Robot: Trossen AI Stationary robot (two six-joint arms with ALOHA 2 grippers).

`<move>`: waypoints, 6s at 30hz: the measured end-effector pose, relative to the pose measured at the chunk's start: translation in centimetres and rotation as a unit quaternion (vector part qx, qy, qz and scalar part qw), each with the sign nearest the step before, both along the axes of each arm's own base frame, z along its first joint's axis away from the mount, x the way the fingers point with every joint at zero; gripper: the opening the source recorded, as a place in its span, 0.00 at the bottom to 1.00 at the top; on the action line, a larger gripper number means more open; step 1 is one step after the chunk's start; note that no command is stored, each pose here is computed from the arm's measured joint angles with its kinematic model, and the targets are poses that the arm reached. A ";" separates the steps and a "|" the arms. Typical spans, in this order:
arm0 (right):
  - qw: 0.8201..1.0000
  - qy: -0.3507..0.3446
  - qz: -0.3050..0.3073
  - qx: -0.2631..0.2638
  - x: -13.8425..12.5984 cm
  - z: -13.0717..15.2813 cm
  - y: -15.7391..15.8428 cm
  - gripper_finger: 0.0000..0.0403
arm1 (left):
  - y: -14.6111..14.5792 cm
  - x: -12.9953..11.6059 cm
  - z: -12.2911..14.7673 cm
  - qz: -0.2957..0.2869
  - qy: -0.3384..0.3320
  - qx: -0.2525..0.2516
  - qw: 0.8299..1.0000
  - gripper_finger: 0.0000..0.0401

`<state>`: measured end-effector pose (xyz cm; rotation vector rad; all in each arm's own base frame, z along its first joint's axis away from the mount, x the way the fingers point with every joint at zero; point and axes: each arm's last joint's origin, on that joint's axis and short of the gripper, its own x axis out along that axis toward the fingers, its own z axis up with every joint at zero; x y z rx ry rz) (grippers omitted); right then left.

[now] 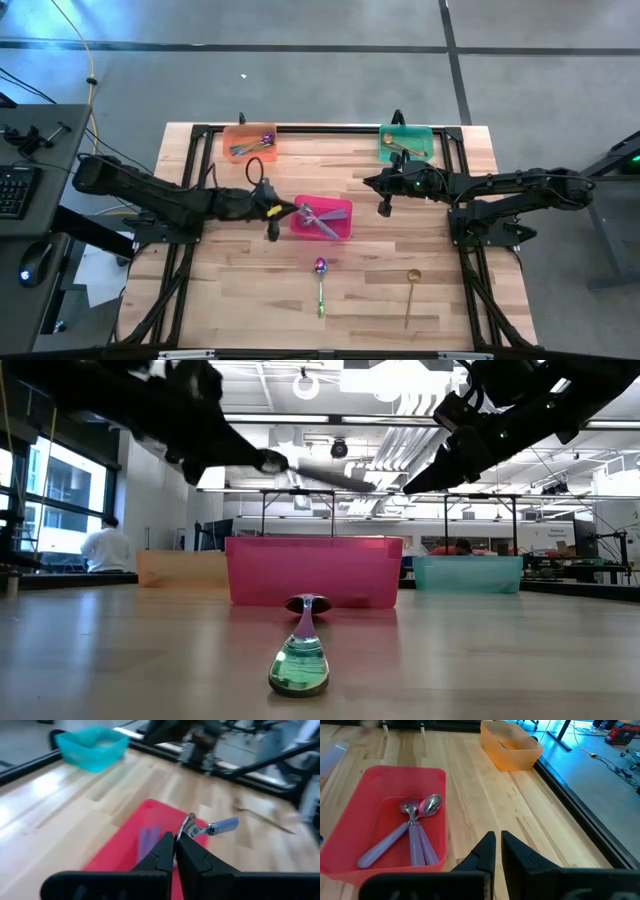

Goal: Sort silverware by color (type)
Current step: Put the purple spoon into the red bin, then put the green spoon into the orange bin

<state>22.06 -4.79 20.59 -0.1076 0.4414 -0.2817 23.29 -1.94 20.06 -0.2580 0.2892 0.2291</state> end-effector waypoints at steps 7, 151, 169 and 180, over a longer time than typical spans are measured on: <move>1.000 0.000 0.000 -0.001 0.0 0.0 0.0 0.03 | 2.1 1.8 -2.1 0.036 0.014 0.028 0.999 0.00; 0.995 0.030 -0.054 0.074 -3.4 -1.3 12.1 0.00 | -7.4 7.1 0.6 -0.284 0.410 0.292 0.816 0.02; 0.997 0.008 -0.041 0.069 -3.0 -0.8 12.3 0.00 | 11.4 -6.6 5.0 0.216 0.435 0.237 0.841 0.01; 0.998 -0.005 -0.030 0.056 -2.8 -0.5 12.4 0.00 | 21.7 -8.4 1.5 0.290 0.436 0.131 0.842 0.01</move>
